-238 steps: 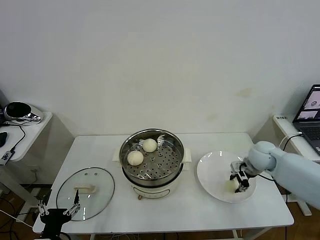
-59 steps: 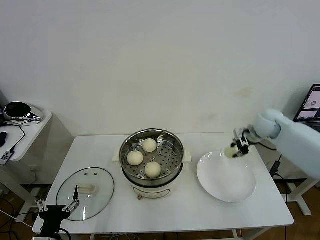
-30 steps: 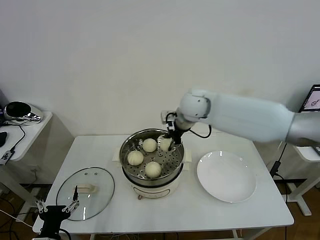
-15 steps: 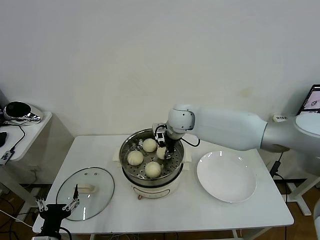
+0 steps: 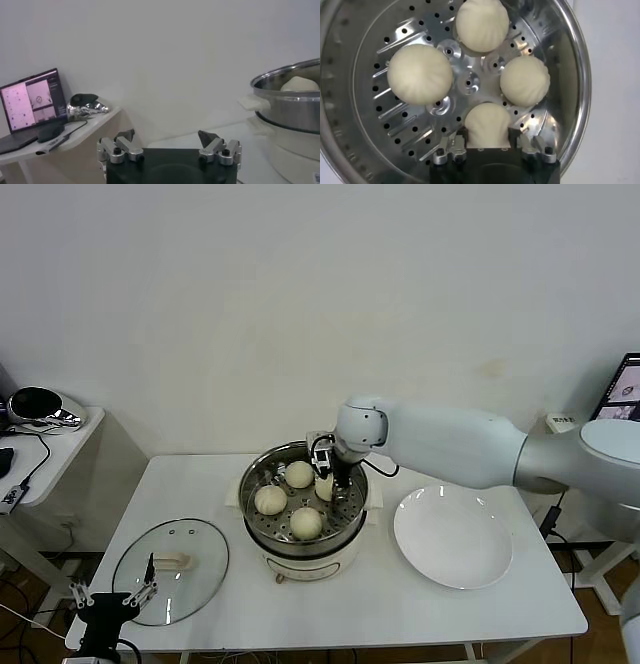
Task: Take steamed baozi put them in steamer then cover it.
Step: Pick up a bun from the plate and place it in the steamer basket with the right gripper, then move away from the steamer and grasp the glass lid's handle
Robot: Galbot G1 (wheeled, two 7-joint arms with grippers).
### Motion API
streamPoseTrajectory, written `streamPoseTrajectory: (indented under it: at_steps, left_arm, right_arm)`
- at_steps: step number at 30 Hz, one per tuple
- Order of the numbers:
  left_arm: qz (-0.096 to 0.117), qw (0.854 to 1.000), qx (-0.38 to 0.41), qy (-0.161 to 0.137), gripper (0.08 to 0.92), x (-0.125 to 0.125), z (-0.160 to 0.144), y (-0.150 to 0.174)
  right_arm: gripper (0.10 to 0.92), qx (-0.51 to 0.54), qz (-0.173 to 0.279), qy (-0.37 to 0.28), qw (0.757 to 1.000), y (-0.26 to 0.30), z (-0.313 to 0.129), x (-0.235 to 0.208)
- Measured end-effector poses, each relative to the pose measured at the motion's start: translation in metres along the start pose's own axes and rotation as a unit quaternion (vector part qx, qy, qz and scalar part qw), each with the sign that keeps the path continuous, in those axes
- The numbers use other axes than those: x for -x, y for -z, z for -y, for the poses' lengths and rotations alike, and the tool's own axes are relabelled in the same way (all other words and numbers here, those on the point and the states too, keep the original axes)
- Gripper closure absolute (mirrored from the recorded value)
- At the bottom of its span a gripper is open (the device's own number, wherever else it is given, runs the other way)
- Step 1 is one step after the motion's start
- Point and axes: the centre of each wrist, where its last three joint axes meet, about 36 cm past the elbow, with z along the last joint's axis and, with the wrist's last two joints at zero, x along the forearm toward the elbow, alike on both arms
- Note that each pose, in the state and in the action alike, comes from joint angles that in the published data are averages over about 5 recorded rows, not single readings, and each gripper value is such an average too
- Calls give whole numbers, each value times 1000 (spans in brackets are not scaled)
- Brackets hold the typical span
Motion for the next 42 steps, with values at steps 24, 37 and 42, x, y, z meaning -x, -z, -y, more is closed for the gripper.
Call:
streamPoseTrajectory:
  at_steps: [24, 37, 42]
  left_arm:
    - [-7, 1000, -6, -2, 177, 2, 4, -18]
    - [-10, 998, 62, 2, 177, 6, 8, -39]
    - [3, 984, 176, 12, 177, 10, -5, -55]
  right_arm:
    - [200, 157, 328, -253, 897, -119, -131, 1]
    - [200, 312, 422, -461, 716, -174, -256, 60]
    - [200, 402, 361, -515, 666, -212, -327, 76]
